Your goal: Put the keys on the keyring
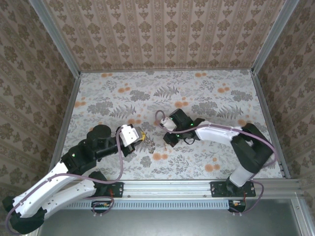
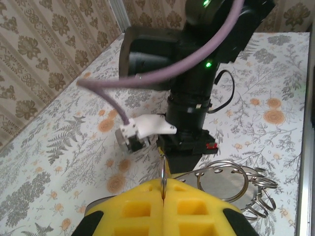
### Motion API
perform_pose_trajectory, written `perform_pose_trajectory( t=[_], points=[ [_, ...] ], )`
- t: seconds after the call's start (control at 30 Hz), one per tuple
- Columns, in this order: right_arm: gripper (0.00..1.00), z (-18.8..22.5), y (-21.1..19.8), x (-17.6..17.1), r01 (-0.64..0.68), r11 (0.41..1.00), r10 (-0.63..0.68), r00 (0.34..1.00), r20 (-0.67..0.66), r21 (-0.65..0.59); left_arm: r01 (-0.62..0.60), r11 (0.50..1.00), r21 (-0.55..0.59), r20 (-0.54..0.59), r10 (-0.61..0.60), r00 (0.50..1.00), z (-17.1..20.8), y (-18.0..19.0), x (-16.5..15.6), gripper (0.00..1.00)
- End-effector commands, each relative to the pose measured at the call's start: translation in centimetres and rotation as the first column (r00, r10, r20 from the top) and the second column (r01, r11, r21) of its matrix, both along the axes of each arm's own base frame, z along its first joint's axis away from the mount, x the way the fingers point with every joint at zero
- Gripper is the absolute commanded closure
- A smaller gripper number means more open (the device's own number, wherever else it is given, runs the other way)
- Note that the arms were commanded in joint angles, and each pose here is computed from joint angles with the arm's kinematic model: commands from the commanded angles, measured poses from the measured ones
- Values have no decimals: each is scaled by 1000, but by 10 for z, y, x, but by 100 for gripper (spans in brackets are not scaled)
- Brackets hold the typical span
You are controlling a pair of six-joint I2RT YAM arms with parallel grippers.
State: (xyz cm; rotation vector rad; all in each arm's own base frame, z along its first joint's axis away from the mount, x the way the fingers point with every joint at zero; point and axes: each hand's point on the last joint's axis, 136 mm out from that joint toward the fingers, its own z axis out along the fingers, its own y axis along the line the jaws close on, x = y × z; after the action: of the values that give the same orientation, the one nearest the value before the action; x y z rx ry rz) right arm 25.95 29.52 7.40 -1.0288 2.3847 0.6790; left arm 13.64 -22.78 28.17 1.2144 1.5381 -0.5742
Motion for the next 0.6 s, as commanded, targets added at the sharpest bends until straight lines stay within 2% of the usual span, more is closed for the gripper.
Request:
perform_pose_trajectory(
  t=[0.0, 0.17, 0.33, 0.57],
  points=[
    [100, 66, 15, -2, -82, 974, 48, 986, 162, 210, 54, 998, -41, 34, -53, 998, 24, 0, -9, 100],
    [100, 155, 16, -26, -227, 880, 68, 929, 363, 418, 160, 985, -57, 33, -158, 987, 29, -7, -22, 100],
    [100, 229, -2, -46, -344, 780, 7, 840, 543, 522, 293, 950, -108, -22, -297, 955, 40, -21, -27, 100],
    [100, 269, -15, -75, -457, 682, 21, 793, 609, 571, 442, 890, -109, -77, -451, 889, 56, -44, -30, 100]
  ],
)
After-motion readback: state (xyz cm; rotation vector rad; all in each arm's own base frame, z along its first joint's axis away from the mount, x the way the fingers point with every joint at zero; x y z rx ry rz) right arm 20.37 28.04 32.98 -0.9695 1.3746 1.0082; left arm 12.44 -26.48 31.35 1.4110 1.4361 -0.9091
